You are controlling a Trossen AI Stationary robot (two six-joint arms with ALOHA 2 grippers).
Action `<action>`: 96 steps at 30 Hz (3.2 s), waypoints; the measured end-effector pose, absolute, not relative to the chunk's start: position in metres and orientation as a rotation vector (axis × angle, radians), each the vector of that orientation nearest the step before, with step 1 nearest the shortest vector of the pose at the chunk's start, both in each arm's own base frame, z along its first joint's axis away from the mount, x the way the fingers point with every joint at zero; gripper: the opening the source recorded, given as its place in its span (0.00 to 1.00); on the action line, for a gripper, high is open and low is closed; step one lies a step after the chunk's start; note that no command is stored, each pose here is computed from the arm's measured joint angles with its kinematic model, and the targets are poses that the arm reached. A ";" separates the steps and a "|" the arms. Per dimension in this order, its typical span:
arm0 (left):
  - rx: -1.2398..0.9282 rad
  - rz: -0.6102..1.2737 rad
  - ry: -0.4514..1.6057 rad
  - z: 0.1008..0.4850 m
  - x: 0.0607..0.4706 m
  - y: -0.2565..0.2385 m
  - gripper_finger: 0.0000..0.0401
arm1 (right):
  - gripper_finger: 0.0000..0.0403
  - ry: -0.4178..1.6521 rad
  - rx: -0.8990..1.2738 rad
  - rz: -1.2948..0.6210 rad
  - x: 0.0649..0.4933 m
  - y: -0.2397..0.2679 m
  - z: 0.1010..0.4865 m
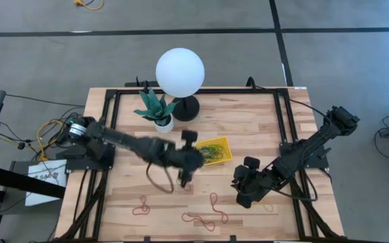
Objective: Pick and place items into bin
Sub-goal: Put the yellow rubber band into the yellow bin
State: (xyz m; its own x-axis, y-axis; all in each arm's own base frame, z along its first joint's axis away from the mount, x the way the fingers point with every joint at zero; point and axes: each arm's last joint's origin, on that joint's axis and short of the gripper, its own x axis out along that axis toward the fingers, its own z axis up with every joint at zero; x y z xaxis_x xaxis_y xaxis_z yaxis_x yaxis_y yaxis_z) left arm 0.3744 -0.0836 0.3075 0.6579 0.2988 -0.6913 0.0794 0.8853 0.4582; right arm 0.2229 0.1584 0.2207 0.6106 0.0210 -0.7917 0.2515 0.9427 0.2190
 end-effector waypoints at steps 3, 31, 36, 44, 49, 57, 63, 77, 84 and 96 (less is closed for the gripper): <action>0.442 0.078 0.783 0.316 0.387 -0.057 0.00 | 0.16 0.927 0.361 -0.123 0.219 0.164 0.220; 0.240 -0.055 0.965 0.184 0.456 -0.001 0.00 | 0.16 1.019 0.362 -0.300 0.164 0.187 0.211; 0.261 -0.013 0.965 0.185 0.456 0.000 0.01 | 0.16 1.019 0.363 -0.300 0.164 0.187 0.211; 0.279 0.022 0.974 0.184 0.455 0.002 0.14 | 0.16 1.016 0.369 -0.296 0.165 0.188 0.211; 0.280 0.028 1.001 0.191 0.450 -0.001 0.21 | 0.16 0.997 0.375 -0.294 0.166 0.188 0.211; 0.291 -0.025 0.947 0.275 0.405 -0.018 0.22 | 0.16 0.930 0.336 -0.319 0.170 0.190 0.205; 0.275 -0.032 0.867 0.343 0.351 -0.028 0.22 | 0.16 0.957 0.246 -0.300 0.179 0.182 0.203; 0.155 -0.148 0.692 0.298 0.250 -0.069 0.22 | 0.16 1.523 0.511 -0.319 0.181 0.196 0.158; 0.025 -0.152 0.410 0.240 0.215 -0.059 0.22 | 0.16 1.572 0.457 -0.375 0.187 0.187 0.153; -0.146 -0.123 0.245 0.200 0.185 -0.049 0.22 | 0.16 1.581 0.452 -0.356 0.189 0.186 0.154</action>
State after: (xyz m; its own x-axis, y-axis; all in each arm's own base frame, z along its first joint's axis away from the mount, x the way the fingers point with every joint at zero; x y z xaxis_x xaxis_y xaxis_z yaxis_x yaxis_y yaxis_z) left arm 0.1849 -0.0494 0.2004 0.9628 -0.1388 -0.2319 0.1034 0.9819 -0.1585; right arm 0.1889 0.1860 0.1540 -0.0317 0.0699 -0.9970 0.4909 0.8700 0.0454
